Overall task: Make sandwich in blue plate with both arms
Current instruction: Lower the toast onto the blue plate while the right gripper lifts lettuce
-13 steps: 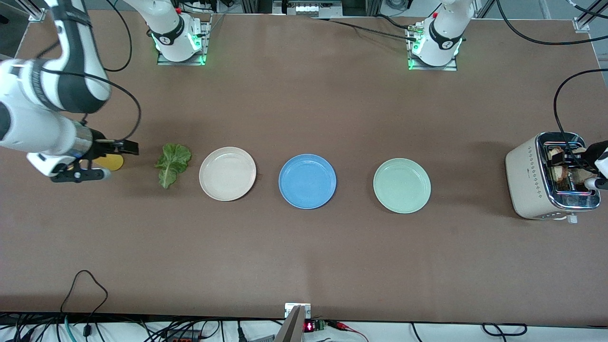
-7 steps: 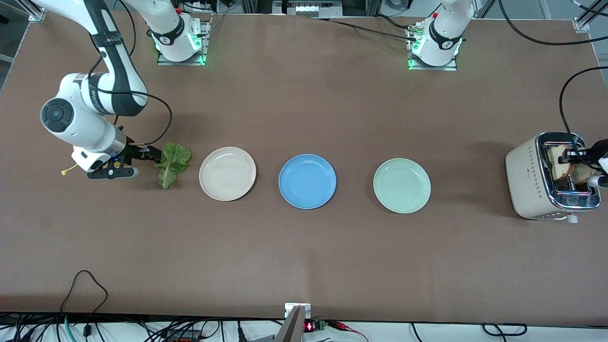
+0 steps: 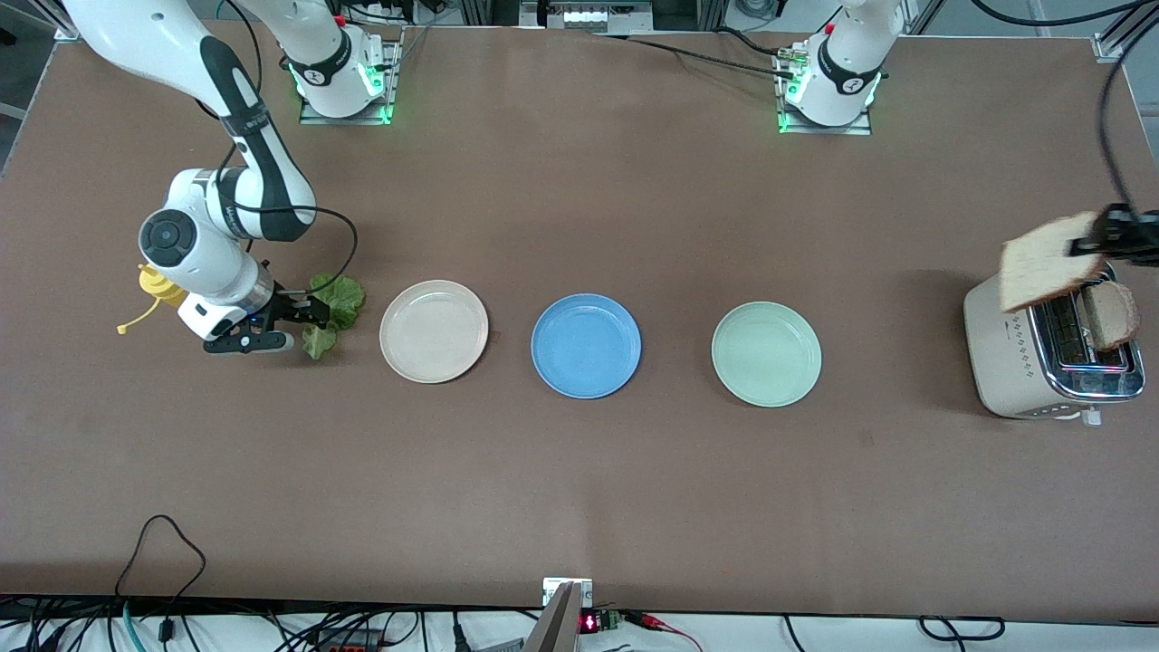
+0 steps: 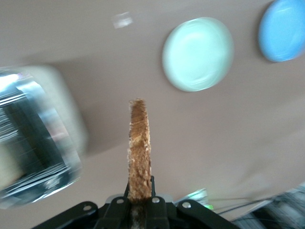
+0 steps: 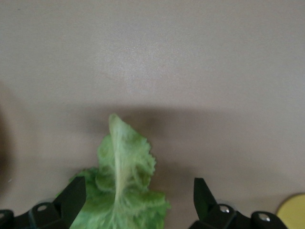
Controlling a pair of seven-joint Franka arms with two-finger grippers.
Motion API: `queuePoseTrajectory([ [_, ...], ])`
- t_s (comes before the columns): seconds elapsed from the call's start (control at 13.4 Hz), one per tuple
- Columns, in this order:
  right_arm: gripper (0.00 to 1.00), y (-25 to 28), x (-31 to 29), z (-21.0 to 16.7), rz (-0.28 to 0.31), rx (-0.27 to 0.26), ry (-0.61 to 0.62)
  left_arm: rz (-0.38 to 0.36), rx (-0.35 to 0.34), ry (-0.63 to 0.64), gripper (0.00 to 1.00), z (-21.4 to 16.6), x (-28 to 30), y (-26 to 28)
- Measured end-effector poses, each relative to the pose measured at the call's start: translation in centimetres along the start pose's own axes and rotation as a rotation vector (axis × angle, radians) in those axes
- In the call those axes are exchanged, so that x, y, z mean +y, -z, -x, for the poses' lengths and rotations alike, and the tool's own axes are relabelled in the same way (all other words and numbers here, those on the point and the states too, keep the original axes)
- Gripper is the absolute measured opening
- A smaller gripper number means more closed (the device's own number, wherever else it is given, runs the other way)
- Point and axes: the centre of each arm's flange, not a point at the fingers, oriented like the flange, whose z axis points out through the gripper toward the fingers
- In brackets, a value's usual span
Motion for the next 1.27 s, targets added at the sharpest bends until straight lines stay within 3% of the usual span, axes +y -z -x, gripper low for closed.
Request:
queuePoseTrajectory([
  [0.15,1.00,-1.6,-0.3,0.2,0.004,-0.011,0.006,0.165,0.028,0.009,0.09,-4.5,1.0,-6.6],
  [0.37,1.00,-3.1,-1.6,0.5,0.006,-0.033,0.028,0.331,0.089,0.024,0.08,-10.2,5.2,-16.8],
  [0.6,0.95,-3.5,-1.7,0.6,0.007,-0.038,0.031,0.400,0.146,0.075,0.08,-13.6,13.1,-23.5],
  [1.05,0.26,-2.9,-1.9,0.0,0.006,-0.033,0.034,0.402,0.216,0.164,0.08,-17.8,24.3,-34.8],
  [1.2,0.09,-2.8,-1.9,-0.2,0.005,-0.054,0.033,0.389,0.216,0.193,0.08,-18.0,27.3,-37.6],
  [1.27,0.08,-2.6,-1.8,-0.4,0.005,-0.066,0.032,0.391,0.204,0.209,0.08,-18.0,28.2,-38.6],
])
